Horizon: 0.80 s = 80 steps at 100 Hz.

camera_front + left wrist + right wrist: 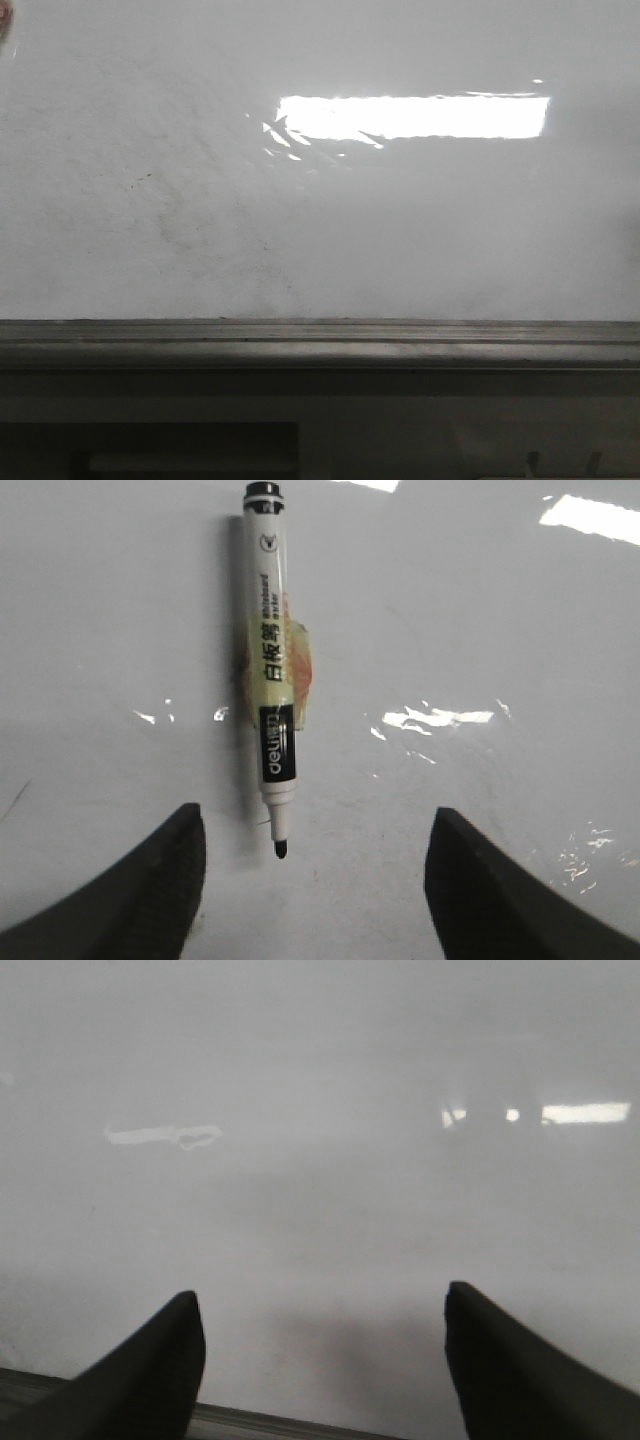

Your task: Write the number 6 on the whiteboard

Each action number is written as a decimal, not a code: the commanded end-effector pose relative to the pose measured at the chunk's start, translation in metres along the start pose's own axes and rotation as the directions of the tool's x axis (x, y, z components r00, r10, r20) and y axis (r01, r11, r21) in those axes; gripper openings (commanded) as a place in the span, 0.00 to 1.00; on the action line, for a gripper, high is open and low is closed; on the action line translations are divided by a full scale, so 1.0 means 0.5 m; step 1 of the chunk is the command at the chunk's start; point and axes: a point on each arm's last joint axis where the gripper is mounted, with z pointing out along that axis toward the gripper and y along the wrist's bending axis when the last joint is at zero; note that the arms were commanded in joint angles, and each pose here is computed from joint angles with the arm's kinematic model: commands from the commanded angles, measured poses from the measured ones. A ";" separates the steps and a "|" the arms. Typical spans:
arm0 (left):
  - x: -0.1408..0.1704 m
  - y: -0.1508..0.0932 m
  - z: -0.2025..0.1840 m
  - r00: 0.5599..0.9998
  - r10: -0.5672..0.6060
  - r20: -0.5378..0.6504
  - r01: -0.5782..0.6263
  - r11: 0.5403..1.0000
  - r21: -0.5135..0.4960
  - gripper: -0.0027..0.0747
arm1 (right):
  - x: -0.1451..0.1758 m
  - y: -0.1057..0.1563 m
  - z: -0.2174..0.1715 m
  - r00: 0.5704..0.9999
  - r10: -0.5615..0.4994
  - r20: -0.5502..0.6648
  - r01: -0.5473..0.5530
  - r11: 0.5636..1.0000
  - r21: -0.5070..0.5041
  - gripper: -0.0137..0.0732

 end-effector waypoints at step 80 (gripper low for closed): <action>-0.057 0.043 0.157 0.996 -0.013 -0.083 0.013 1.000 -0.006 0.30 | -0.034 0.000 -0.006 0.995 -0.010 0.095 0.008 1.000 0.018 0.69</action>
